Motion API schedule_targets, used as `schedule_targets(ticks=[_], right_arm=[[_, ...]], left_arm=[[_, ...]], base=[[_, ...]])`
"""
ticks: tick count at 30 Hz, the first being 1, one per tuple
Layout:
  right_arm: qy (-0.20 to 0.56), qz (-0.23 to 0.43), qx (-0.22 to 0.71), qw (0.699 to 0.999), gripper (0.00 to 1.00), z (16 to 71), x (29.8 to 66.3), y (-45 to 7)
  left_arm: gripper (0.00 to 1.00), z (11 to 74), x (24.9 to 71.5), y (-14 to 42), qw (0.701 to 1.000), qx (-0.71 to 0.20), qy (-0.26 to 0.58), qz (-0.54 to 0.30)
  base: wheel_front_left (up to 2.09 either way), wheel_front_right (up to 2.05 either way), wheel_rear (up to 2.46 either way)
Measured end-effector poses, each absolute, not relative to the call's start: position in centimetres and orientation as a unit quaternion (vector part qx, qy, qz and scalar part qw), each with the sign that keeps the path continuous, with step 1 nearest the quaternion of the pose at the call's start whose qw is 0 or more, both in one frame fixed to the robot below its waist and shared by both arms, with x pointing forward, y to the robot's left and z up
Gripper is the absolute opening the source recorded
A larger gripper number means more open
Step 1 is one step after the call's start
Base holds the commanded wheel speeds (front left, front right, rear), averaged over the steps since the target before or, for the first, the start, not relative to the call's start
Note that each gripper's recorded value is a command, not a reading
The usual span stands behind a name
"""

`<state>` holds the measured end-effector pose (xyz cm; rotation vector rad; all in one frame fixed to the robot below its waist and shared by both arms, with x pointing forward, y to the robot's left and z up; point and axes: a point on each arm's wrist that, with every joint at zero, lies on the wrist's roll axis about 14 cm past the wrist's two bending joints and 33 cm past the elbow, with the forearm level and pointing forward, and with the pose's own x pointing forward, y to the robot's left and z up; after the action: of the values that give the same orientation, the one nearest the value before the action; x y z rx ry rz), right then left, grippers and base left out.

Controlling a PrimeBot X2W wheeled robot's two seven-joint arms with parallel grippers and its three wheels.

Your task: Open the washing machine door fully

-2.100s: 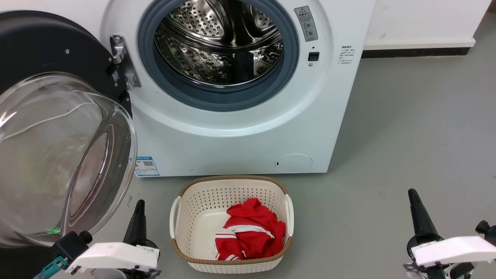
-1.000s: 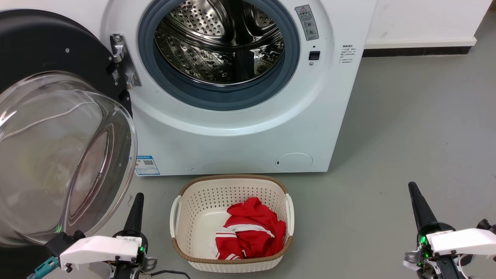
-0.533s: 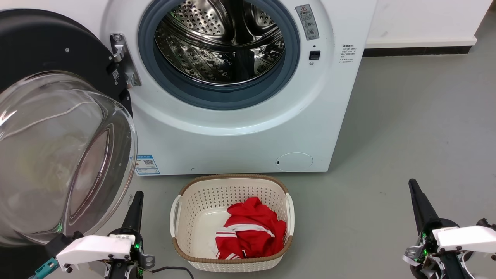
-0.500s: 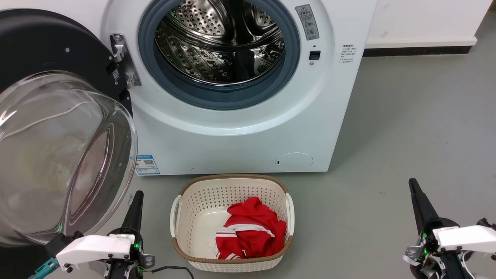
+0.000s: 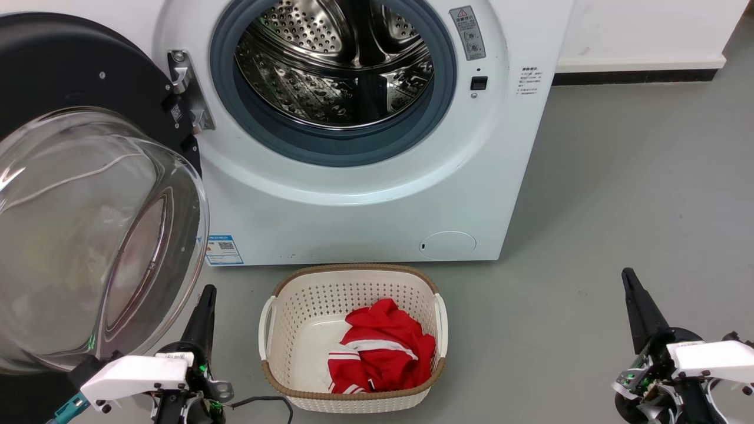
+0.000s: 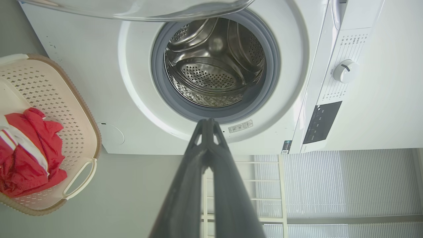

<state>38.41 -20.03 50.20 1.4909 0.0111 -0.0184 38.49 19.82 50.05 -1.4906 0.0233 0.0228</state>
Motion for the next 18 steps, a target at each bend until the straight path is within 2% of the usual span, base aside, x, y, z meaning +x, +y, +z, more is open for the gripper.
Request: schedule_targets(ticks=[12,18], right_arm=[[0.004,-0.004,0.707,0.707,0.00,50.41,38.72,-20.02],[0.004,-0.004,0.708,0.706,0.00,50.40,38.72,-20.03]], left_arm=[[0.00,50.45,38.77,20.00,0.706,-0.708,0.003,0.003],[0.00,50.44,38.77,20.02,0.706,-0.708,0.003,0.003]], base=[[0.00,0.00,0.00],[0.00,0.00,0.00]])
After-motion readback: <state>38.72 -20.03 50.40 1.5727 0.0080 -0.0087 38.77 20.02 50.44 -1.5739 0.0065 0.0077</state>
